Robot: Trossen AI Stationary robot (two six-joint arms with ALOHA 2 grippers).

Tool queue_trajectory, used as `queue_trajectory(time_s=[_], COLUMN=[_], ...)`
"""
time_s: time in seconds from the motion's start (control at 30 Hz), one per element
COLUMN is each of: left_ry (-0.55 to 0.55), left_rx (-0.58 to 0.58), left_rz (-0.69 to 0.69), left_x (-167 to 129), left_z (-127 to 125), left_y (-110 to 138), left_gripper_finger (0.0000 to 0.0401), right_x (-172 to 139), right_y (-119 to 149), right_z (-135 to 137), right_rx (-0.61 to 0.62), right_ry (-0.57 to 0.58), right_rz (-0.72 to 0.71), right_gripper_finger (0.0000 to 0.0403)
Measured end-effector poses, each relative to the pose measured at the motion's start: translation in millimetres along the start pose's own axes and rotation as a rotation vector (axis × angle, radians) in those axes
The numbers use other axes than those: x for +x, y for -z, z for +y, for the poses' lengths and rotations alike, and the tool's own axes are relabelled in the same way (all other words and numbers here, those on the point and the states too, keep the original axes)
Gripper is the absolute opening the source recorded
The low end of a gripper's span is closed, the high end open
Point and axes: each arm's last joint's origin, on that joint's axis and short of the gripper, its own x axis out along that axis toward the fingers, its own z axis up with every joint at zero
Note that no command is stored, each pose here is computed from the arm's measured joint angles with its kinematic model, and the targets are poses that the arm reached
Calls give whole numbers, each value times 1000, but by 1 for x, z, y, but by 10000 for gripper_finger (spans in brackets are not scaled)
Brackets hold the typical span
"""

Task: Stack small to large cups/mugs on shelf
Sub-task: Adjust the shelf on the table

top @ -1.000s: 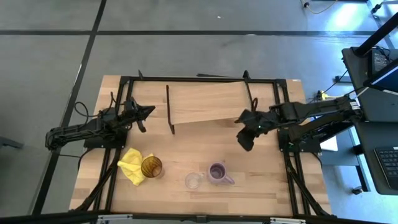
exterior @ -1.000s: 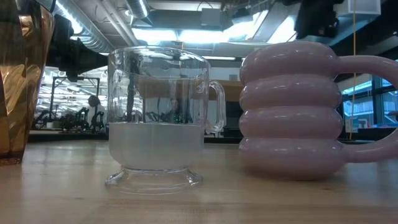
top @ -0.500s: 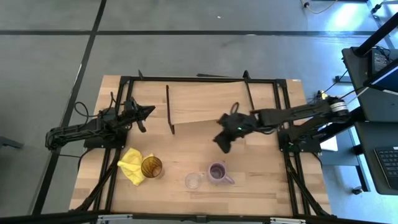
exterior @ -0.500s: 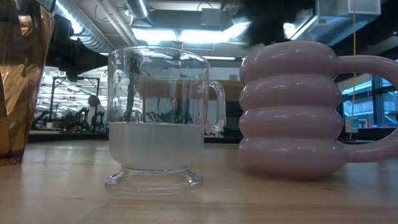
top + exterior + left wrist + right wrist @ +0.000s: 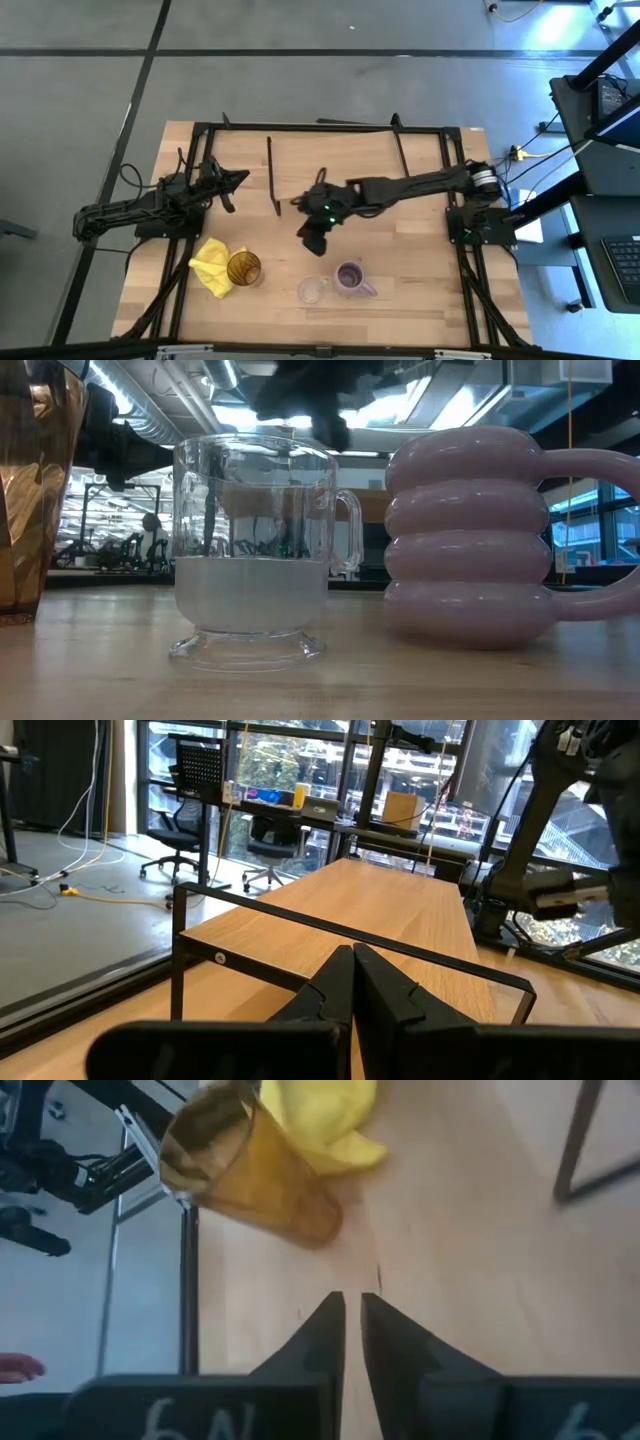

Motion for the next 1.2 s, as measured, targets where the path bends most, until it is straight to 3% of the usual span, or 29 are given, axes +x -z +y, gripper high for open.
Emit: queue_trajectory(time_s=[0.2, 0.43, 0.77, 1.2], left_ry=[0, 0, 0, 0], left_rx=[-1, 0, 0, 0], left_rz=[-1, -1, 0, 0], left_x=[0, 0, 0, 0], left_z=[0, 0, 0, 0], left_y=[0, 0, 0, 0], left_gripper_finger=[0, 0, 0, 0], right_x=[24, 38, 28, 26], right_y=[-23, -39, -49, -53], right_z=[-16, -39, -55, -75], right_rx=[-65, -154, -242, -279], right_ry=[59, 150, 299, 398], right_rz=[35, 44, 18, 32], right_gripper_finger=[6, 4, 2, 1])
